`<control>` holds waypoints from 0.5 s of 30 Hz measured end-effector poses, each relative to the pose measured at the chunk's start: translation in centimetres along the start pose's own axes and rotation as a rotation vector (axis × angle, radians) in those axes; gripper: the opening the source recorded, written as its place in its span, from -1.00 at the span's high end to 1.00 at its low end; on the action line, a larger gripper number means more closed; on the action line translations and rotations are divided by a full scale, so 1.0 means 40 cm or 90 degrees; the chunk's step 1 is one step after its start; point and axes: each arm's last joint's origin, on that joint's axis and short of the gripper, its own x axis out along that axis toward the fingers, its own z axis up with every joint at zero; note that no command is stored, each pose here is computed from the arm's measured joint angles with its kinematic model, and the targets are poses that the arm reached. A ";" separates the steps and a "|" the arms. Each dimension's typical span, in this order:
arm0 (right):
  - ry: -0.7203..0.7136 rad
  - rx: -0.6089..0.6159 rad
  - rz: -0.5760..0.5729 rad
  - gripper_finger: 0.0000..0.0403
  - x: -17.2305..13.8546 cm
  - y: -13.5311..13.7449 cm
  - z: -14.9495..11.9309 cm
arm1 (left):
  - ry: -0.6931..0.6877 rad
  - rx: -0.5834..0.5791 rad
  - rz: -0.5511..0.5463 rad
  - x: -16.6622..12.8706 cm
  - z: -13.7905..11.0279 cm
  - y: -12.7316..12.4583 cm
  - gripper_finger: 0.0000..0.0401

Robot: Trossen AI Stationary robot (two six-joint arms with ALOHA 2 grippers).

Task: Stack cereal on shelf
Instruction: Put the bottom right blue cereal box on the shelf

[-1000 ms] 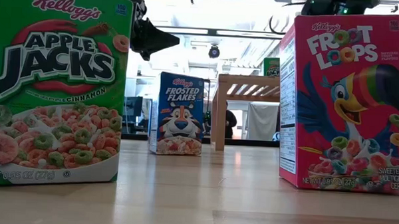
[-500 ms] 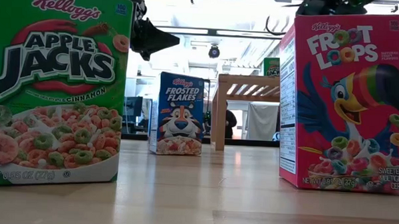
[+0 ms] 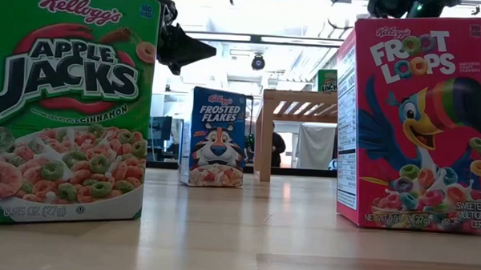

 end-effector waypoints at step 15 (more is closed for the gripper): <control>-0.090 0.057 -0.012 1.00 0.083 0.039 0.008 | 0.001 0.001 0.006 0.000 0.000 0.001 0.97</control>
